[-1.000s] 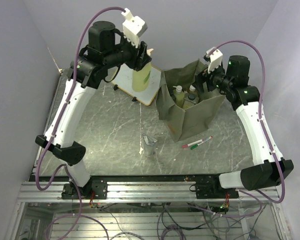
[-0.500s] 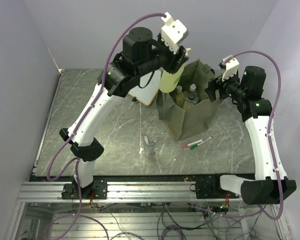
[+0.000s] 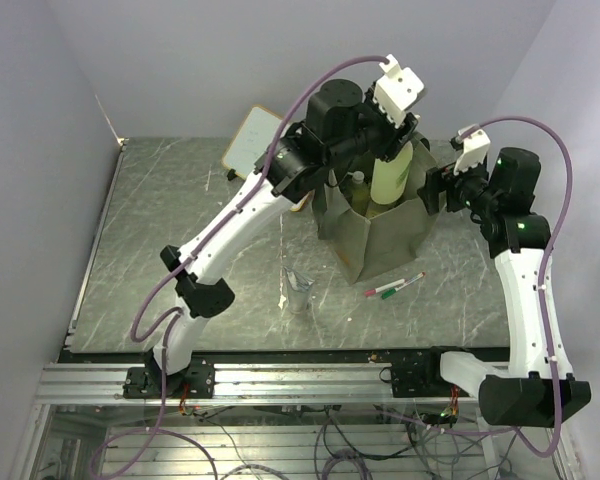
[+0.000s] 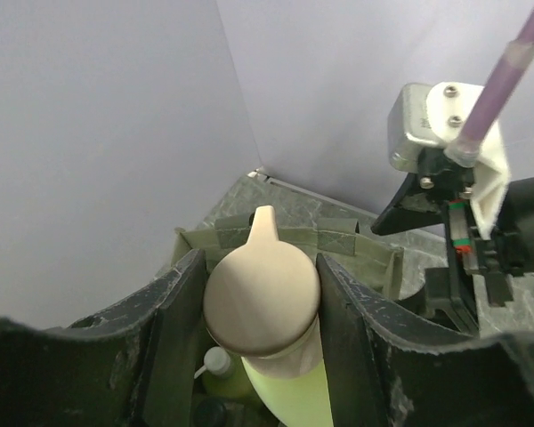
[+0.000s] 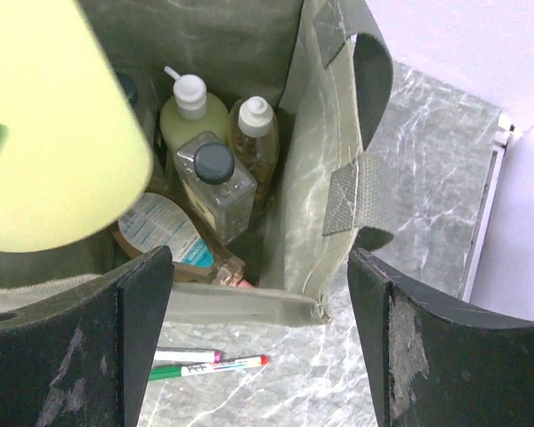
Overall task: Place the personal care products into the canvas bag
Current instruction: Place the care product in the canvas bag.
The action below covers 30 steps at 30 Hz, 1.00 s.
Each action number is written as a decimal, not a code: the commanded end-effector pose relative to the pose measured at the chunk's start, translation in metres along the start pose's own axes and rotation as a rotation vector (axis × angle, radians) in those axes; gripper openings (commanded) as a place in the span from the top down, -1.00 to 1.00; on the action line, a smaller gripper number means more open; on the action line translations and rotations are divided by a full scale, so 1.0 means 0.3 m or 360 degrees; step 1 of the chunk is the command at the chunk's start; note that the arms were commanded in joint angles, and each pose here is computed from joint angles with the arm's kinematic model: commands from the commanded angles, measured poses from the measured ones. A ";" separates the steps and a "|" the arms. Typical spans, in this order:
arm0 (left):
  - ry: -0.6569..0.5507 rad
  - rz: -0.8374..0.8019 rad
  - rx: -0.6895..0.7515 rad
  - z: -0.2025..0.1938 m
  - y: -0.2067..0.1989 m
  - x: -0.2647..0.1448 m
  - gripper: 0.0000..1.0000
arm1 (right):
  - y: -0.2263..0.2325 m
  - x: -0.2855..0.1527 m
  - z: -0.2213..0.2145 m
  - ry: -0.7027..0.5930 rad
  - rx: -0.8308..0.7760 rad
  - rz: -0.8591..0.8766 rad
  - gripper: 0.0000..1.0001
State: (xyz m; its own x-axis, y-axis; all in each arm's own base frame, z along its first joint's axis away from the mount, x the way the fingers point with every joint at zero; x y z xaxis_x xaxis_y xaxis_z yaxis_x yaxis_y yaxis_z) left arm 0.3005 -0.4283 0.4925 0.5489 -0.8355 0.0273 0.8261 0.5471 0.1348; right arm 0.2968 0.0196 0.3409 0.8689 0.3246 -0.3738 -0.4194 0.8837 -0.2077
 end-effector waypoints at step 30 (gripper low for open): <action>-0.0187 0.0002 -0.0031 0.019 -0.014 0.048 0.86 | 0.028 -0.022 0.050 -0.0133 0.0049 0.0328 -0.57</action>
State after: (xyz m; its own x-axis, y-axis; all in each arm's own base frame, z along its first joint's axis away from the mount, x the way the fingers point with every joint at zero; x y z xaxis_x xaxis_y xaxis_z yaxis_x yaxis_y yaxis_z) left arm 0.3159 -0.4801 0.4551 0.5193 -0.8502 0.0859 0.8483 0.5251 0.0684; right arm 0.2874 0.0195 0.3377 0.8243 0.4311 -0.3671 -0.4991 0.8594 -0.1113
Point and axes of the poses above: each gripper's point midway between its finger pads, its own x axis out along the fingers, its own y axis along the line the jaws close on, z = x × y, the point moved 5 cm from there along -x, back along the fingers, and after that the axes turned 4 degrees about -x, right-handed, at the moved point
